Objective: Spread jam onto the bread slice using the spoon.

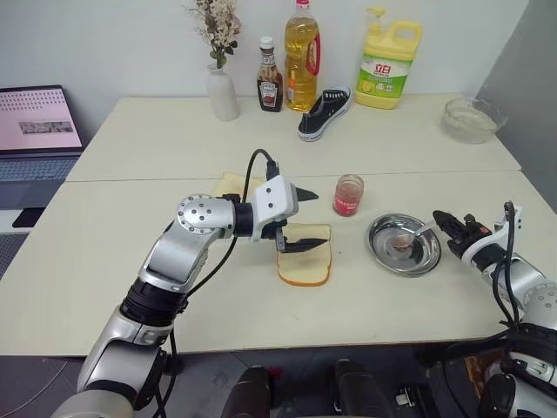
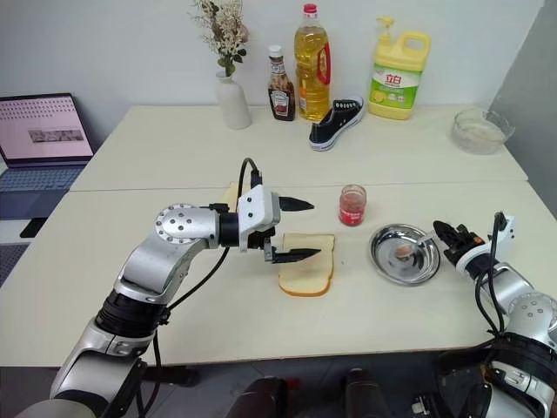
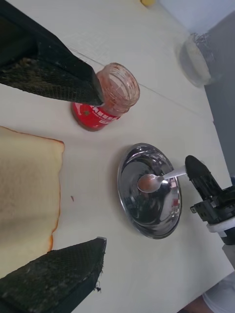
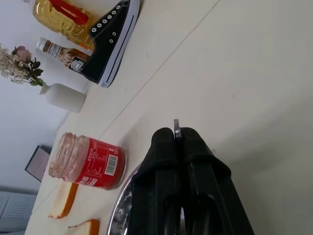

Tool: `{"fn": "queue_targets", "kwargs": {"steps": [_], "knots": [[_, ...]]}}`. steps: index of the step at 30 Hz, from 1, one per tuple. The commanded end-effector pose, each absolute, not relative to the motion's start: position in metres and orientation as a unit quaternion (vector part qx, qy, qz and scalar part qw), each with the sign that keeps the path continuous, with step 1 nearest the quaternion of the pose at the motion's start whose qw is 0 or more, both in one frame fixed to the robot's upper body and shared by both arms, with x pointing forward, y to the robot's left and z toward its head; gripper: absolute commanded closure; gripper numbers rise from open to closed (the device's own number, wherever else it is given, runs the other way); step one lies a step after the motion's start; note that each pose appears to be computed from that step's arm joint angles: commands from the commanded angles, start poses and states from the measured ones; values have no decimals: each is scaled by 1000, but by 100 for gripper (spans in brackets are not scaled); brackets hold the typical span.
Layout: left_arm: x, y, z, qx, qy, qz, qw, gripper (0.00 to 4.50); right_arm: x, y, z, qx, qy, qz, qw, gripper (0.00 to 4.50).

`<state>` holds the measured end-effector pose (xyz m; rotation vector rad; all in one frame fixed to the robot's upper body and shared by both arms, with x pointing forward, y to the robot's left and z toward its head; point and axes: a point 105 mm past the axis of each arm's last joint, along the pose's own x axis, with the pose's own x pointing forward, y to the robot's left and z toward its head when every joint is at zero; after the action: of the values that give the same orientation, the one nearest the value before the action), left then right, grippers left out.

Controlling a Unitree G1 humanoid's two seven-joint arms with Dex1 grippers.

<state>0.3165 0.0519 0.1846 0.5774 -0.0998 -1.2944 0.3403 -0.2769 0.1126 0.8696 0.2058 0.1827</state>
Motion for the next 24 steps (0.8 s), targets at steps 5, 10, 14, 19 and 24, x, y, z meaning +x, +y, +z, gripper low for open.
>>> {"fn": "queue_targets", "kwargs": {"steps": [5,10,14,19,24], "knots": [[319,55,201,271,-72,-586,761,0,335,-257,176,362,26,163,917,447],[325,67,204,267,-66,-573,772,0,335,-224,231,301,-25,230,925,447],[331,80,203,267,-58,-556,785,0,343,-205,264,241,-53,248,937,447],[339,90,202,202,-50,-529,823,0,367,-172,278,124,-67,260,955,447],[336,90,198,180,-43,-526,830,0,388,-156,276,86,-76,264,958,447]]}}
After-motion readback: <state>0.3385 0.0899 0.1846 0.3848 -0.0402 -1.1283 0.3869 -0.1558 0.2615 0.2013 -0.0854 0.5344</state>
